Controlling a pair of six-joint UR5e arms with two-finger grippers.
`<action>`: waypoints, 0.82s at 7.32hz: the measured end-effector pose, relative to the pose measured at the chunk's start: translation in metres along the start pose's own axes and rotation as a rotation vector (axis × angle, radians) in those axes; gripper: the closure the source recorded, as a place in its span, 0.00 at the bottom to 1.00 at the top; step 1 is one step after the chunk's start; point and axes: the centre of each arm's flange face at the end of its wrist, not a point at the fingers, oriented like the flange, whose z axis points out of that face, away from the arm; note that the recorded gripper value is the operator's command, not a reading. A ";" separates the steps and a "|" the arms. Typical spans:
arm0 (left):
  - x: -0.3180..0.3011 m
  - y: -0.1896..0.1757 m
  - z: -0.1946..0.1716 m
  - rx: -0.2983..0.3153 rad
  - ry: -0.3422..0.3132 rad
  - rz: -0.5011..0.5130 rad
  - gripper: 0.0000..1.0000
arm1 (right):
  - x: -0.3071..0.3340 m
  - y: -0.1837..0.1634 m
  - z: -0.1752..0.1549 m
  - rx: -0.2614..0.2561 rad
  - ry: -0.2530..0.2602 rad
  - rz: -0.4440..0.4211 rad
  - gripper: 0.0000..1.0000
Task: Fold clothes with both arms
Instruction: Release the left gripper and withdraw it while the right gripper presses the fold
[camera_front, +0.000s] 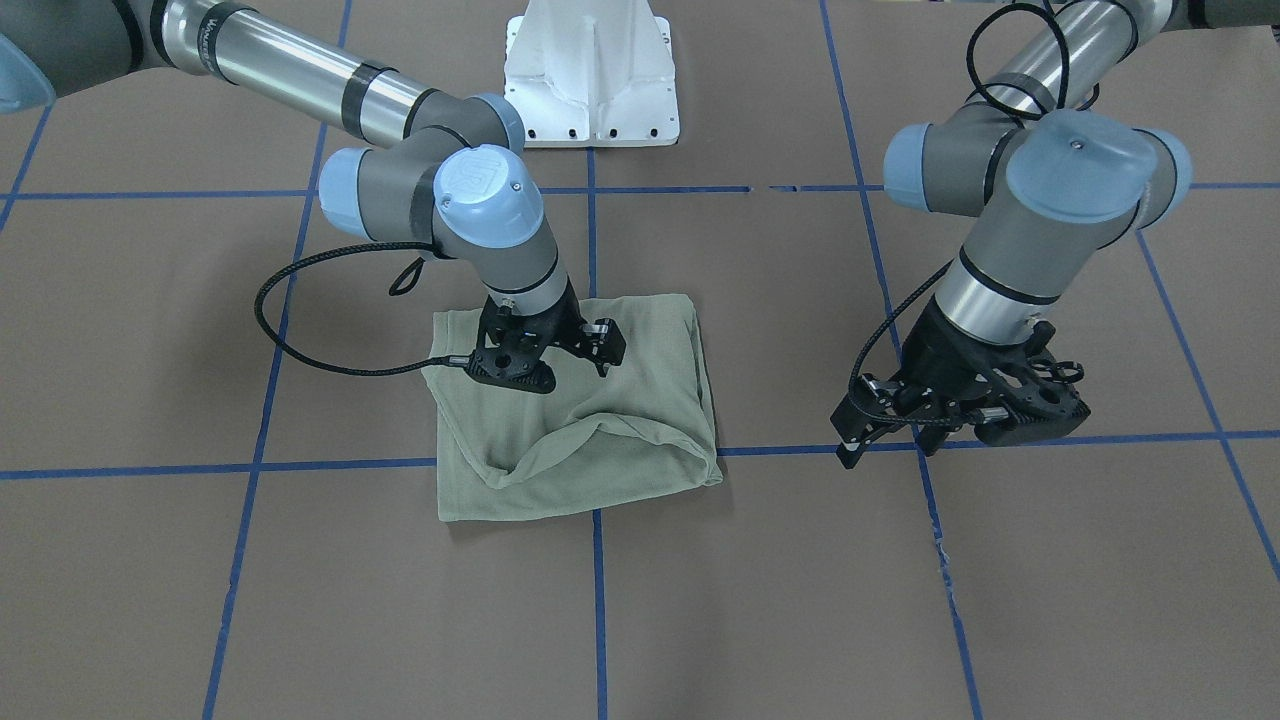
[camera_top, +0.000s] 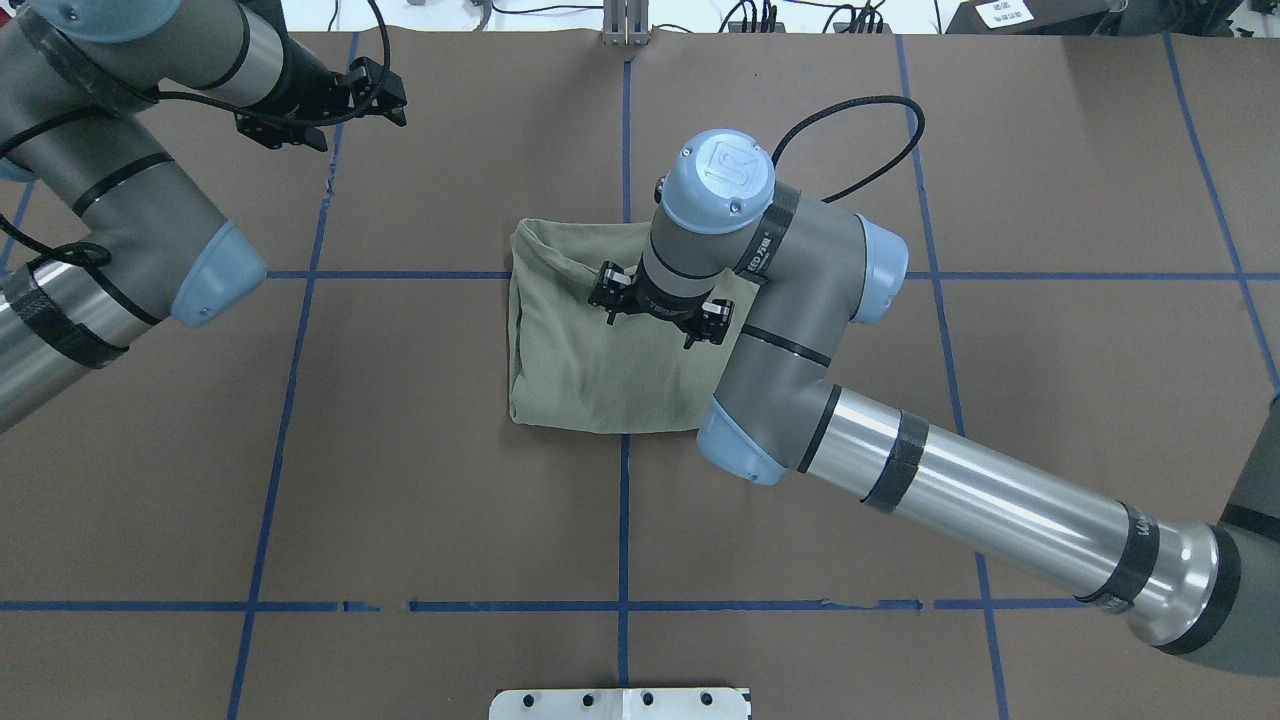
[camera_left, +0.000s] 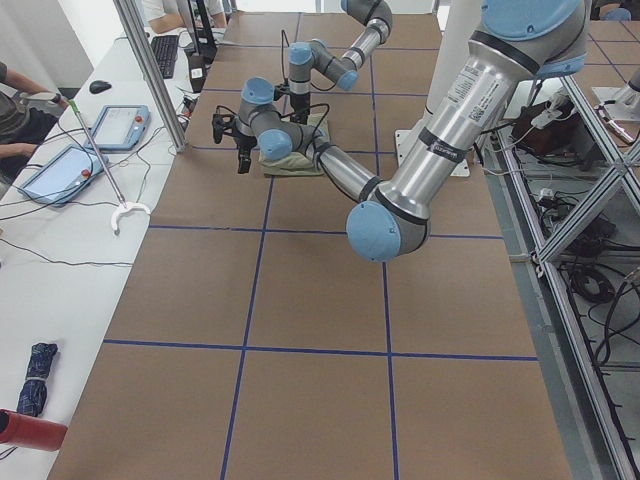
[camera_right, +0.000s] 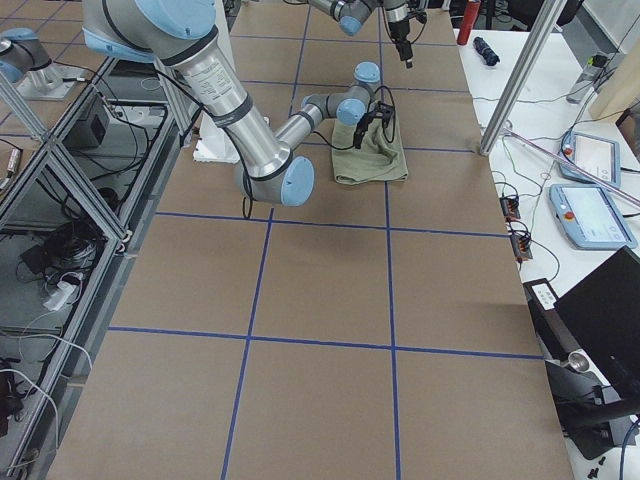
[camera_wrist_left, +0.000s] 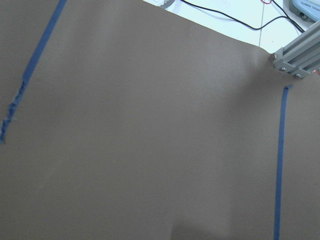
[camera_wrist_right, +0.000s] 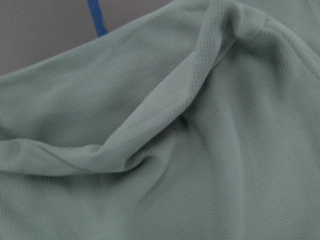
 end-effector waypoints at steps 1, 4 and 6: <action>-0.006 -0.001 -0.001 0.001 -0.004 0.000 0.00 | 0.001 0.001 0.009 0.008 0.023 -0.055 0.00; -0.012 0.000 -0.004 0.003 -0.003 -0.001 0.00 | -0.009 -0.049 0.014 0.072 0.117 -0.174 0.00; -0.016 0.003 -0.008 0.005 0.000 0.001 0.00 | -0.017 -0.093 0.017 0.093 0.169 -0.181 0.00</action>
